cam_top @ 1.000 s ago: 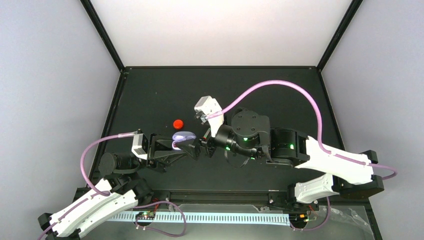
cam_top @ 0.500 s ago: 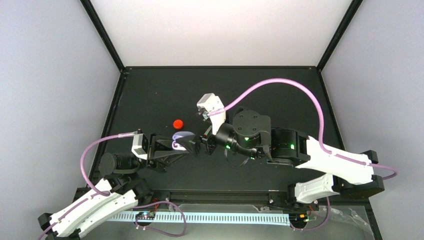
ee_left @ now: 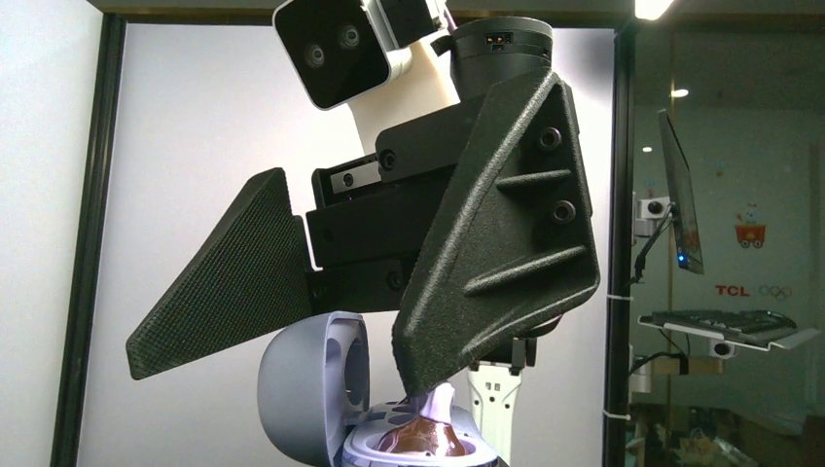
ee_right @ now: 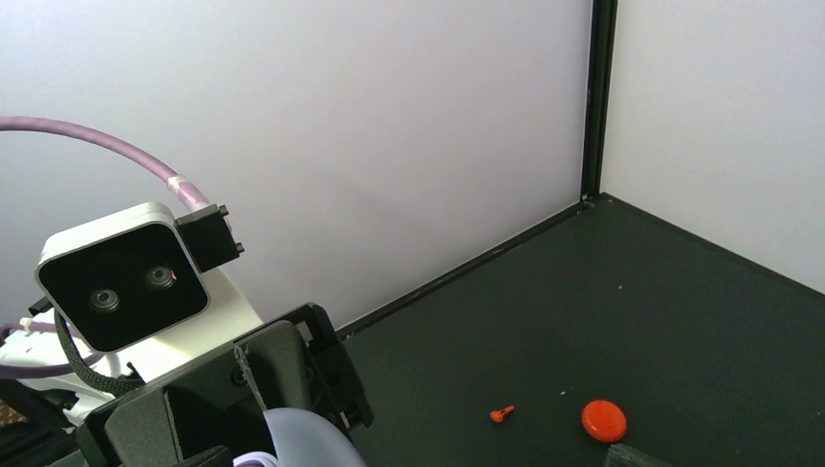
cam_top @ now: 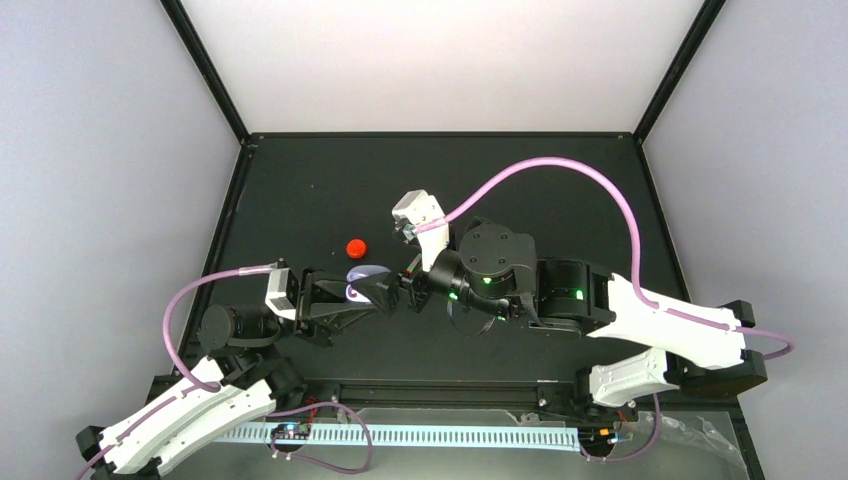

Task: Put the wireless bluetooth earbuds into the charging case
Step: Place the earbud in the charging case, then close the charging case.

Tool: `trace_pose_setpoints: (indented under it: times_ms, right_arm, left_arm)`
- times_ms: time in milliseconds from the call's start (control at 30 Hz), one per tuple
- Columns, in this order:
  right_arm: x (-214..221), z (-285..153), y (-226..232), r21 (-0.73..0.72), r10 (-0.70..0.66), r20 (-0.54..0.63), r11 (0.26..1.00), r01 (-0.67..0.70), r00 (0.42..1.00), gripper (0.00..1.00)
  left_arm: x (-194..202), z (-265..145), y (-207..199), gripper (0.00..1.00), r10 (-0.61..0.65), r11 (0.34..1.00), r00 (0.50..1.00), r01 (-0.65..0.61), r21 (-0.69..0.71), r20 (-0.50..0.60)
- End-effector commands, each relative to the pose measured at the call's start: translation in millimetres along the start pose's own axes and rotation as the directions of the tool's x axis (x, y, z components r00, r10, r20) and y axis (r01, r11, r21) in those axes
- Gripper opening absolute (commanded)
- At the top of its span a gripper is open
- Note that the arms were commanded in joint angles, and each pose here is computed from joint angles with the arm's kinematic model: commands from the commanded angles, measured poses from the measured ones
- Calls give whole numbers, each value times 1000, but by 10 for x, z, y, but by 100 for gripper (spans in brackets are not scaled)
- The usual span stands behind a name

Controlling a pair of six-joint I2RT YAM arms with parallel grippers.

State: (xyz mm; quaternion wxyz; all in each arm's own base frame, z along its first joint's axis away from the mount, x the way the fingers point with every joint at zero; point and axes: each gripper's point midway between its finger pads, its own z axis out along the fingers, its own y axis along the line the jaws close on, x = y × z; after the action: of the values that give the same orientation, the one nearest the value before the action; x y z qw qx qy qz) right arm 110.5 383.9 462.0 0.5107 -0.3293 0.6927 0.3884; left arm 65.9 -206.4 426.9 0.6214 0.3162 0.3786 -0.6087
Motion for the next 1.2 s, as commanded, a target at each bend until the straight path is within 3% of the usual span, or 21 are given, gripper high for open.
trace_pose_setpoints:
  times_ms: [0, 100, 300, 400, 600, 767, 1167]
  right_arm:
    - [274, 76, -54, 29, -23, -84, 999, 26, 996, 100]
    - [193, 38, -41, 20, -18, -62, 1000, 19, 998, 100]
    - [-468, -423, -55, -25, 7, 133, 1000, -3, 991, 100]
    - [-578, -540, -226, 23, 8, 170, 1000, -12, 985, 100]
    - [-269, -336, -533, 79, 45, 68, 996, -50, 997, 100]
    - [-12, -141, -316, -37, 19, -44, 999, -20, 999, 99]
    - [38, -271, 8, -238, -9, -58, 971, -5, 998, 99]
  left_arm:
    - [-347, 36, -163, 2, 41, 998, 996, -44, 48, 76]
    - [-334, 37, -159, 2, 40, 998, 997, -44, 46, 70]
    - [-150, -14, -87, 2, 20, 1000, 999, -21, 21, 37]
    - [-106, -42, -86, 2, 14, 1000, 999, -14, 18, 29]
    - [-155, -60, -282, 2, 32, 993, 999, -35, 112, 23]
    - [-218, 1, -423, 2, 43, 980, 999, -42, 194, -3]
    - [-216, 92, -282, 2, 63, 988, 998, -62, 142, 1]
